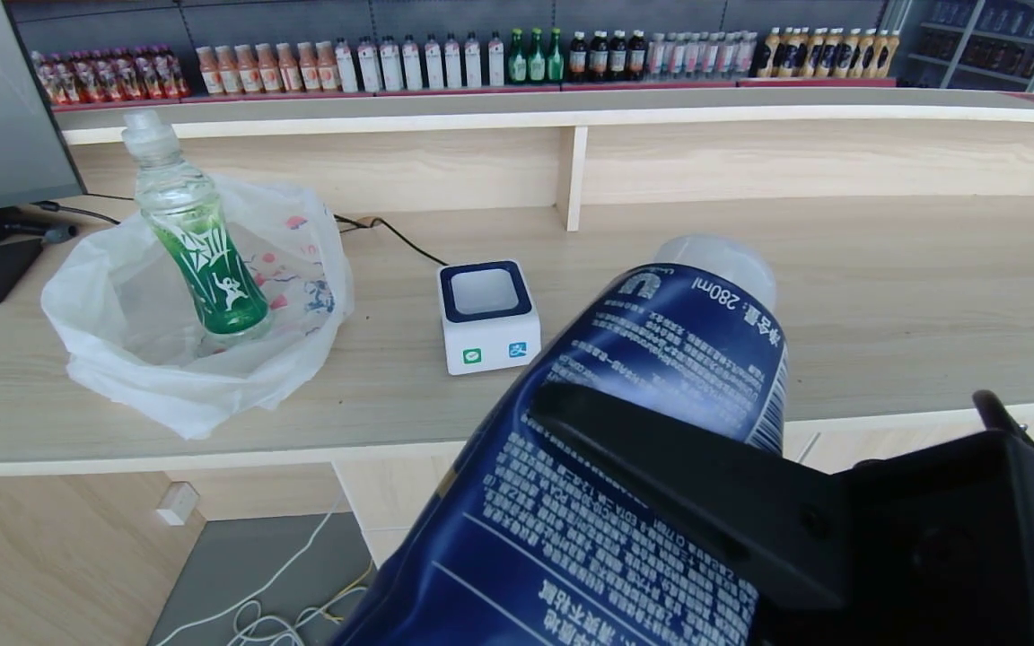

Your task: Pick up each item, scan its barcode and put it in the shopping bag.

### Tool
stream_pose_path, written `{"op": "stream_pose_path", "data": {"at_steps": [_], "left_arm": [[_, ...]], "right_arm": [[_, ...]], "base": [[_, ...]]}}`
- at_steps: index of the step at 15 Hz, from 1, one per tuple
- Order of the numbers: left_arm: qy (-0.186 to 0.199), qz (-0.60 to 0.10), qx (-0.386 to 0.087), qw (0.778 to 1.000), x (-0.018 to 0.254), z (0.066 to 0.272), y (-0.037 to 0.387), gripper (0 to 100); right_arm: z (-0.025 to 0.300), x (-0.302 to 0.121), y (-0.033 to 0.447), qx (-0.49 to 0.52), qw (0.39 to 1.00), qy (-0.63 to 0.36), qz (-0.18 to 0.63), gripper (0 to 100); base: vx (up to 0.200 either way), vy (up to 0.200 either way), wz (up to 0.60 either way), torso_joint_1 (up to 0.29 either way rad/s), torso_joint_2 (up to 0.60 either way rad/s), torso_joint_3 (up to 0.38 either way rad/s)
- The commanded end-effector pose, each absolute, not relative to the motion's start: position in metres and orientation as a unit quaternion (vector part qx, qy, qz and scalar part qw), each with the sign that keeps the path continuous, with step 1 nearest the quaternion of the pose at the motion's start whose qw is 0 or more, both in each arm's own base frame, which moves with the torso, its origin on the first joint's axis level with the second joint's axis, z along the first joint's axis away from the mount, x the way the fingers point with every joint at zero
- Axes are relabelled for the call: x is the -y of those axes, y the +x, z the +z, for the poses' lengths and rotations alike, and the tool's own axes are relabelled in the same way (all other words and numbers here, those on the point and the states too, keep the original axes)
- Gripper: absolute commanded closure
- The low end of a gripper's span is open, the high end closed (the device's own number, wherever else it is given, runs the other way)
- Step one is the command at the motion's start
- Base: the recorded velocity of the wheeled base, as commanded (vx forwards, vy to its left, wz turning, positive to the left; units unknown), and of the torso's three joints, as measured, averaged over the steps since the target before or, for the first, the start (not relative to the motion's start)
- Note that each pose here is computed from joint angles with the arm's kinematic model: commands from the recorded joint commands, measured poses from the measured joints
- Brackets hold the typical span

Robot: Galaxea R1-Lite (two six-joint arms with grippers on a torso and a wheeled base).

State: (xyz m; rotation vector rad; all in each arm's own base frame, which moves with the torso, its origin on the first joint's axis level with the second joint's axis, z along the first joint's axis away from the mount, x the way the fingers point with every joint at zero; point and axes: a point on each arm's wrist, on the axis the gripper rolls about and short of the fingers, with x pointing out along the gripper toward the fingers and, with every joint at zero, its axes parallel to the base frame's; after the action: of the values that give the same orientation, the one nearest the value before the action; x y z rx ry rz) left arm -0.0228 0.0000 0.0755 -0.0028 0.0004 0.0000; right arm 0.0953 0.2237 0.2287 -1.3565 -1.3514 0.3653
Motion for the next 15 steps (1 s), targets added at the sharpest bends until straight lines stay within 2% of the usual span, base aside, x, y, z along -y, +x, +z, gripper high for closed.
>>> {"op": "stream_pose_path", "data": {"at_steps": [1,4,7,11,13,15], "left_arm": [[-0.002,0.0,0.0,1.0,0.0,0.075,-0.023,0],[-0.002,0.0,0.0,1.0,0.0,0.075,-0.023,0],[-0.002,0.0,0.0,1.0,0.0,0.075,-0.023,0],[-0.002,0.0,0.0,1.0,0.0,0.075,-0.023,0],[-0.002,-0.001,0.0,1.0,0.0,0.075,-0.023,0],[-0.002,0.0,0.0,1.0,0.0,0.075,-0.023,0]], "right_arm": [[0.229,-0.223,0.095,0.575,0.562,-0.575,0.154,100],[0.224,-0.223,0.094,0.569,0.568,-0.57,0.172,100],[0.214,-0.22,0.093,0.542,0.609,-0.529,0.236,100],[0.182,-0.209,0.091,0.394,0.735,-0.355,0.423,100],[0.179,-0.202,0.1,0.344,0.773,-0.304,0.438,100],[0.186,-0.2,0.102,0.342,0.786,-0.277,0.434,100]], "base": [[0.0,0.0,0.0,0.0,0.0,0.0],[0.0,0.0,0.0,0.0,0.0,0.0],[0.0,0.0,0.0,0.0,0.0,0.0],[0.0,0.0,0.0,0.0,0.0,0.0],[0.0,0.0,0.0,0.0,0.0,0.0],[0.0,0.0,0.0,0.0,0.0,0.0]]}}
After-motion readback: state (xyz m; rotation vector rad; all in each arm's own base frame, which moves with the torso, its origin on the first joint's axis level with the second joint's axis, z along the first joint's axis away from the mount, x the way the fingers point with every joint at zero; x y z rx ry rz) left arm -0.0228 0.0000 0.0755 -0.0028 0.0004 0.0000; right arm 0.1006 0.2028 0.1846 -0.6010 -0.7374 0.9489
